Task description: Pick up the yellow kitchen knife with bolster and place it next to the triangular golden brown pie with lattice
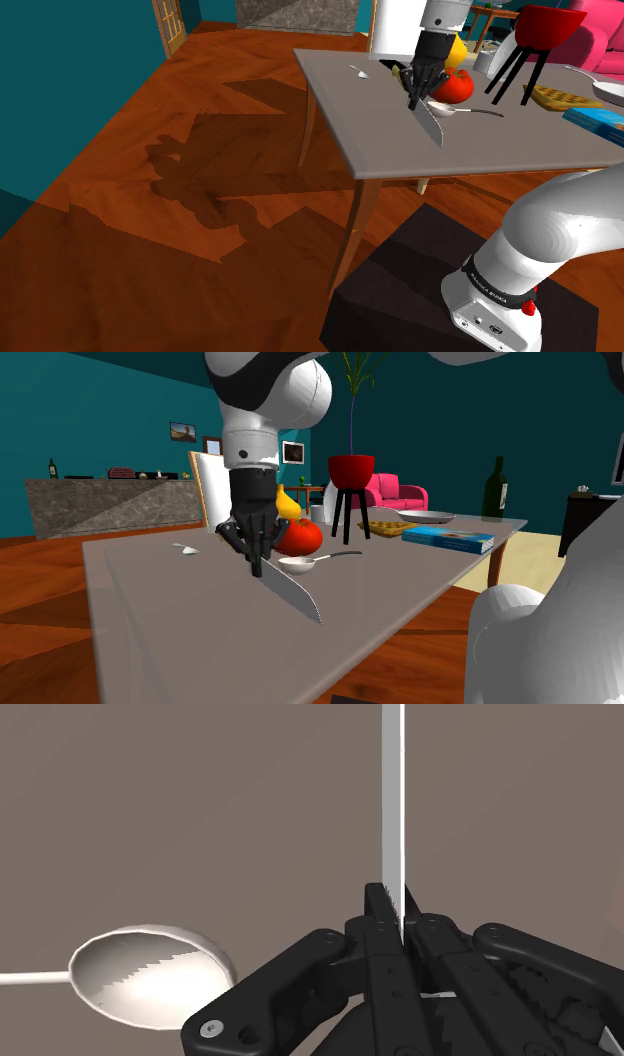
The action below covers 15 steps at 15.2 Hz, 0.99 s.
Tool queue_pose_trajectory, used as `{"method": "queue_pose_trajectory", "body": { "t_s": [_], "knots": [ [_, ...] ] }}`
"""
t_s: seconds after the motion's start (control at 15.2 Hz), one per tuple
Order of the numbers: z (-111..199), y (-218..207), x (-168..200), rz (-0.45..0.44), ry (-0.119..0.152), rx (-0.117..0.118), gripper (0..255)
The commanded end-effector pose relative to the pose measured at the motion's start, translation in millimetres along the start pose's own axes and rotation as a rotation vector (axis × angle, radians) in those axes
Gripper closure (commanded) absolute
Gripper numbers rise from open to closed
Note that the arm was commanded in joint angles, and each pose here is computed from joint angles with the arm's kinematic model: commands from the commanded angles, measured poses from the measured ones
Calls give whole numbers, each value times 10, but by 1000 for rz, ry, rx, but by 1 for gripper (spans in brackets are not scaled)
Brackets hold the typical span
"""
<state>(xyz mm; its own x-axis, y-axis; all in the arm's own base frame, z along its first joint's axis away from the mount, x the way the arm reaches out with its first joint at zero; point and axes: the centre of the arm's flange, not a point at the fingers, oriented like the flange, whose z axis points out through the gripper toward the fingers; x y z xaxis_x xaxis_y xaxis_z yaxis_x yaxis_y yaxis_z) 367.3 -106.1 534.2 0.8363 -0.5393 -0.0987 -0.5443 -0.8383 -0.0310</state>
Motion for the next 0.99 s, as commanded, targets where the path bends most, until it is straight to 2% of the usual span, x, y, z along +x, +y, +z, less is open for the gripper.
{"method": "queue_pose_trajectory", "body": {
  "t_s": [0.0, 0.92],
  "knots": [
    [-114, -5, -3, 0, 0, 0, 255],
    [-819, -27, -73, 0, 0, 0, 255]
  ]
}}
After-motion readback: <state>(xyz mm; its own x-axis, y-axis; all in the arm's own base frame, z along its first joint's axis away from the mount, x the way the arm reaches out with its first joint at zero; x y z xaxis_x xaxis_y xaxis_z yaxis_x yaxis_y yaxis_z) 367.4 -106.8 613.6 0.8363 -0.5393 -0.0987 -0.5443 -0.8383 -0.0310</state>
